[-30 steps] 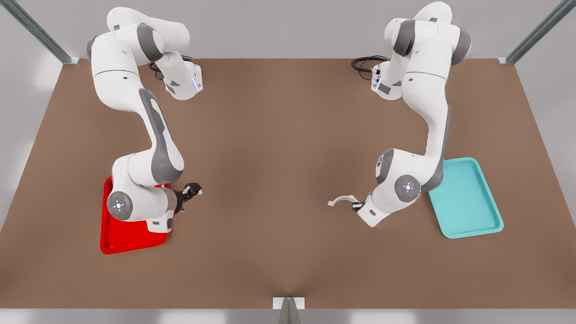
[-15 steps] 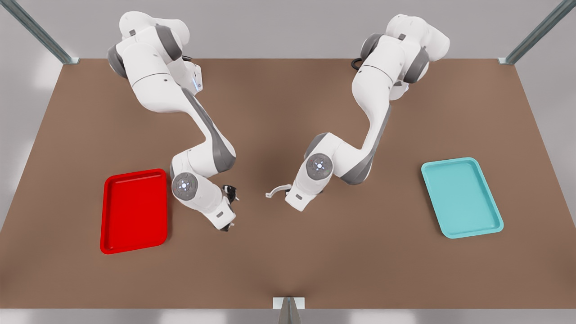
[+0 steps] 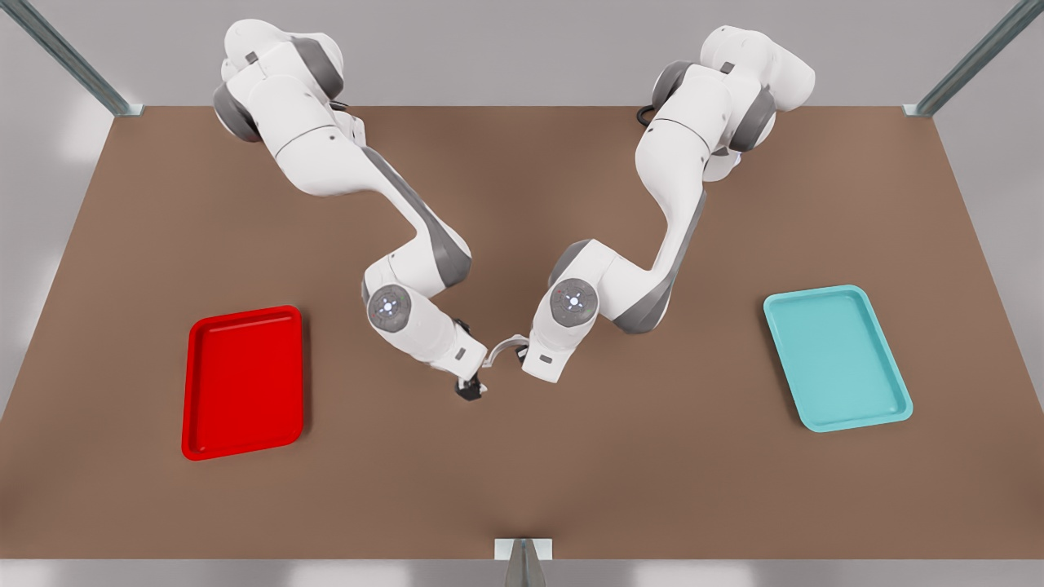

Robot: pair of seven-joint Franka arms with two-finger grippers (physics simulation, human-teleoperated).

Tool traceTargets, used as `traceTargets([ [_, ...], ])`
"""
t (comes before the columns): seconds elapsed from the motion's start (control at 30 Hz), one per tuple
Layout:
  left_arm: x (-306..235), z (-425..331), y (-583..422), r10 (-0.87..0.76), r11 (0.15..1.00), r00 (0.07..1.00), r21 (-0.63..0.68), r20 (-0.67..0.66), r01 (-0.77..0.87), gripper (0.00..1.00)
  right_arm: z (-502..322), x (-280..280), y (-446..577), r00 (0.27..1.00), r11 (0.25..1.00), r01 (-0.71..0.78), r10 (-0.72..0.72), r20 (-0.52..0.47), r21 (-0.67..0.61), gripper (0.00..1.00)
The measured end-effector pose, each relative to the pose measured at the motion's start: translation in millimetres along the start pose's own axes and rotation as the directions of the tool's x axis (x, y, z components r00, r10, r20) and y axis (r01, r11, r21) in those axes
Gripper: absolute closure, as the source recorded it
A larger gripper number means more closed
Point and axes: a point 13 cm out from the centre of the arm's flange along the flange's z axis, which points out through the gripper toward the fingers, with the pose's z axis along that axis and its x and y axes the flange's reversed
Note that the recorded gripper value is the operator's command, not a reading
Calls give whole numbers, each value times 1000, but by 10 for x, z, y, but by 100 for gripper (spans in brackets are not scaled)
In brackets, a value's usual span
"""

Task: Take the drainage pipe clamp from the left arm, pass it to the right arm, and place it in the plate on the right side

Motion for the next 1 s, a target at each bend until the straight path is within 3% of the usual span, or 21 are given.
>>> traceTargets([
  [0.73, 4, -3, -28, -112, 994, 994, 9, 0, 112, 79, 733, -191, 155, 990, 990, 142, -142, 15, -1, 2],
  [0.8, 4, -3, -29, -118, 993, 993, 10, 0, 118, 79, 721, -169, 128, 990, 990, 143, -143, 15, 6, 43],
  [0.83, 0, -18, -37, -120, 993, 993, 13, 1, 120, 79, 714, -142, 111, 989, 990, 144, -144, 12, 9, 74],
  [0.87, -5, -41, -47, -123, 992, 992, 17, 3, 123, 79, 708, -131, 99, 989, 989, 147, -147, 10, 12, 79],
  [0.93, -10, -54, -56, -127, 992, 992, 20, 5, 127, 79, 705, -122, 97, 988, 988, 154, -154, 7, 11, 79],
  [0.97, -11, -57, -57, -130, 991, 992, 20, 5, 129, 0, 705, -117, 100, 988, 988, 156, -156, 7, 9, 79],
  [1.0, -25, -68, -53, -133, 991, 991, 21, 6, 133, 0, 697, -105, 92, 988, 988, 156, -156, 7, 10, 79],
])
